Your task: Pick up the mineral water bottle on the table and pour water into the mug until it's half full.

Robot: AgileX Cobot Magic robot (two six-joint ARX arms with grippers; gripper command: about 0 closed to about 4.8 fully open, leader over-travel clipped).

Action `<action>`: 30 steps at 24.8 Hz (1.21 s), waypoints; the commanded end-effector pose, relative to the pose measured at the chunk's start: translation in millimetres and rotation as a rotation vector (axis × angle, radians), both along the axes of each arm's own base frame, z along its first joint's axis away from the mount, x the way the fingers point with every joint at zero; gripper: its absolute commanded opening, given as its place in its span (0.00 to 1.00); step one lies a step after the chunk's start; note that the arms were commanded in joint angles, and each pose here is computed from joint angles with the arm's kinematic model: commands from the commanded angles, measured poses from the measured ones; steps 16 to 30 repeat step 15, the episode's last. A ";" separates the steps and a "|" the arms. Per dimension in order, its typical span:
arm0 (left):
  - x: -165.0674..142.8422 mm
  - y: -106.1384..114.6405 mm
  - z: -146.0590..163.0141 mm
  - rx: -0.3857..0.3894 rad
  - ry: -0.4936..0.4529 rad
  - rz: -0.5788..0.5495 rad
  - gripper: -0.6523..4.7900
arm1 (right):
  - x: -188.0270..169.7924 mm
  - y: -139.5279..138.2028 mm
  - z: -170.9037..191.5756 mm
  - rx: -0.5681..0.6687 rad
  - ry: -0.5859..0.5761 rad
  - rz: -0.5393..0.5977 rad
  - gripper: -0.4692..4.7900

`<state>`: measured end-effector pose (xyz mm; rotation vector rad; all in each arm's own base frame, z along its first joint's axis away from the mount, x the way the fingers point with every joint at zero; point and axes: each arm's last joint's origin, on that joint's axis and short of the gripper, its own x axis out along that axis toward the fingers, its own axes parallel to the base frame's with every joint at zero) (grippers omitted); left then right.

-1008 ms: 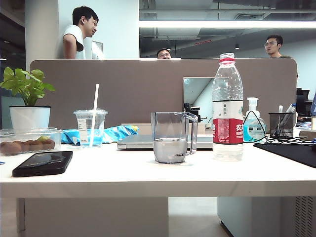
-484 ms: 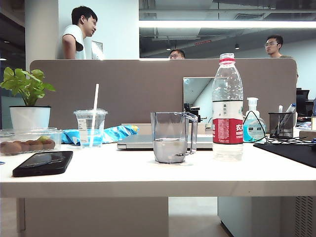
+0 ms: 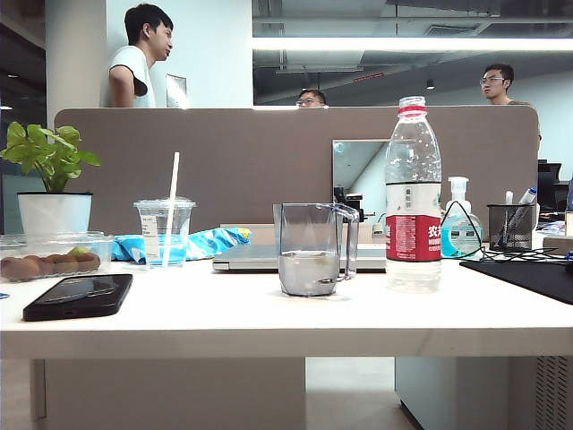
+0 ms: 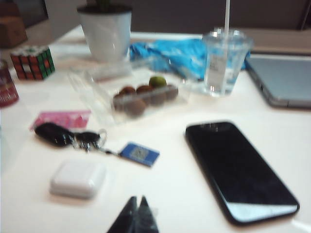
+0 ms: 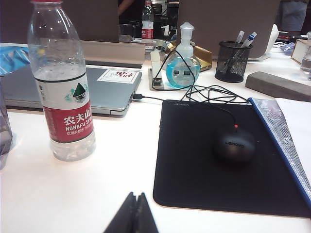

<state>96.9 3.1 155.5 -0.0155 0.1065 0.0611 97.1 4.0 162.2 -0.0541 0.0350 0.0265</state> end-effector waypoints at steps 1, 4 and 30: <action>0.1 -0.8 -0.4 -0.001 0.005 -0.021 0.11 | 0.5 0.1 -1.2 0.000 -0.006 0.000 0.08; 0.1 -0.8 -0.2 -0.023 0.001 -0.019 0.11 | 0.5 0.1 -1.2 0.000 -0.006 0.000 0.08; 0.1 -0.8 -0.2 -0.022 0.002 -0.018 0.11 | 0.5 0.1 -1.2 0.000 -0.006 0.000 0.08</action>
